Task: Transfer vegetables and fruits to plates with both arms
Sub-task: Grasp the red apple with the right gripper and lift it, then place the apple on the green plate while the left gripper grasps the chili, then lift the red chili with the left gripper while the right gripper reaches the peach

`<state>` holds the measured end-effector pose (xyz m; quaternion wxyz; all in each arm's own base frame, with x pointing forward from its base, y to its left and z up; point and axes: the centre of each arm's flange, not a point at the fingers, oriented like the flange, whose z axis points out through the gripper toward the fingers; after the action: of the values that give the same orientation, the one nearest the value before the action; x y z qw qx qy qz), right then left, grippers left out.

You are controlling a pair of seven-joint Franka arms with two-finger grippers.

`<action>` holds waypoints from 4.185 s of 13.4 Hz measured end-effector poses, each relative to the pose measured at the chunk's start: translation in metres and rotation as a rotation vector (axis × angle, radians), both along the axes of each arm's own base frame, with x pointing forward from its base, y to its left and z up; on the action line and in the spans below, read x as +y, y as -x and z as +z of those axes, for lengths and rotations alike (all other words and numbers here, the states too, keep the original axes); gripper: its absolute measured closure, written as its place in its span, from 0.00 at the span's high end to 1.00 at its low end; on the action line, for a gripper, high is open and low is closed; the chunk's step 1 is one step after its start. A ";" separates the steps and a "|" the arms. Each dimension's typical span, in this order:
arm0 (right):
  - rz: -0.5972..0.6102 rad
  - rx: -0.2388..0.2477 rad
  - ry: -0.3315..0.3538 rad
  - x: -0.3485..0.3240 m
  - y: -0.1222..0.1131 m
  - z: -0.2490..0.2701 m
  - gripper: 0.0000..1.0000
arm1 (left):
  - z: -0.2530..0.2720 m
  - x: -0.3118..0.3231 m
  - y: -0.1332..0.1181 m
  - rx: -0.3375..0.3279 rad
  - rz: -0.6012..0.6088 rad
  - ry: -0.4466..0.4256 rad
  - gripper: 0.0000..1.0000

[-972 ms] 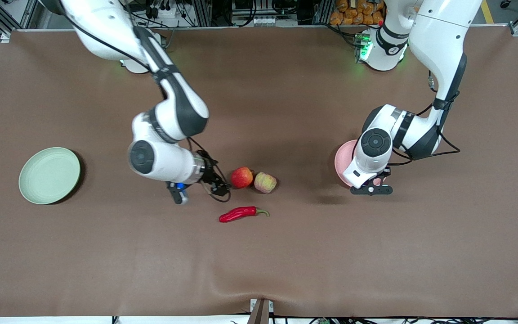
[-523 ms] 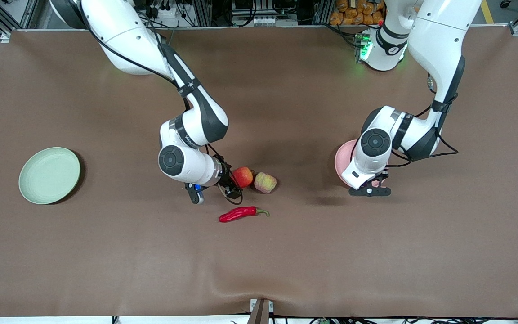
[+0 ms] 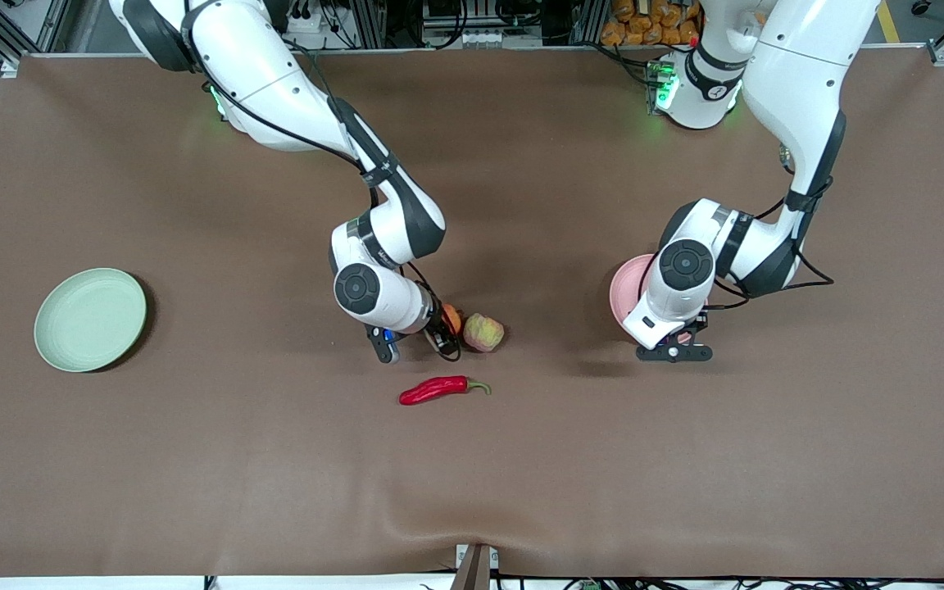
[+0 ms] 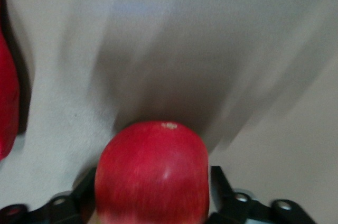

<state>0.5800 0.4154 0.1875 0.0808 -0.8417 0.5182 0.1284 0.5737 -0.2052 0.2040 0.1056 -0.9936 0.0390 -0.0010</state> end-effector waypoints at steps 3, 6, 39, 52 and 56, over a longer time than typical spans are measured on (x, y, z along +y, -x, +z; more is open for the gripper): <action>0.038 0.063 0.044 -0.020 -0.009 0.009 0.77 | 0.006 -0.001 -0.004 -0.011 0.001 0.003 0.94; 0.203 0.201 0.037 -0.085 -0.028 0.055 0.77 | 0.028 -0.001 -0.008 -0.030 0.006 0.000 1.00; 0.970 0.172 -0.320 -0.608 -0.011 0.083 1.00 | -0.009 -0.348 -0.012 -0.328 1.399 0.816 1.00; 0.674 0.276 -0.363 -0.475 -0.027 0.124 1.00 | -0.046 -0.337 -0.016 -0.353 1.393 0.798 0.85; 0.662 0.279 -0.354 -0.467 -0.029 0.129 1.00 | -0.048 -0.337 -0.015 -0.352 1.391 0.797 0.41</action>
<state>0.6086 -0.0512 0.3161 0.1080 -0.9107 0.1949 0.3478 0.5884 -0.5423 0.1561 -0.2743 -0.7389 -0.6065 -0.1051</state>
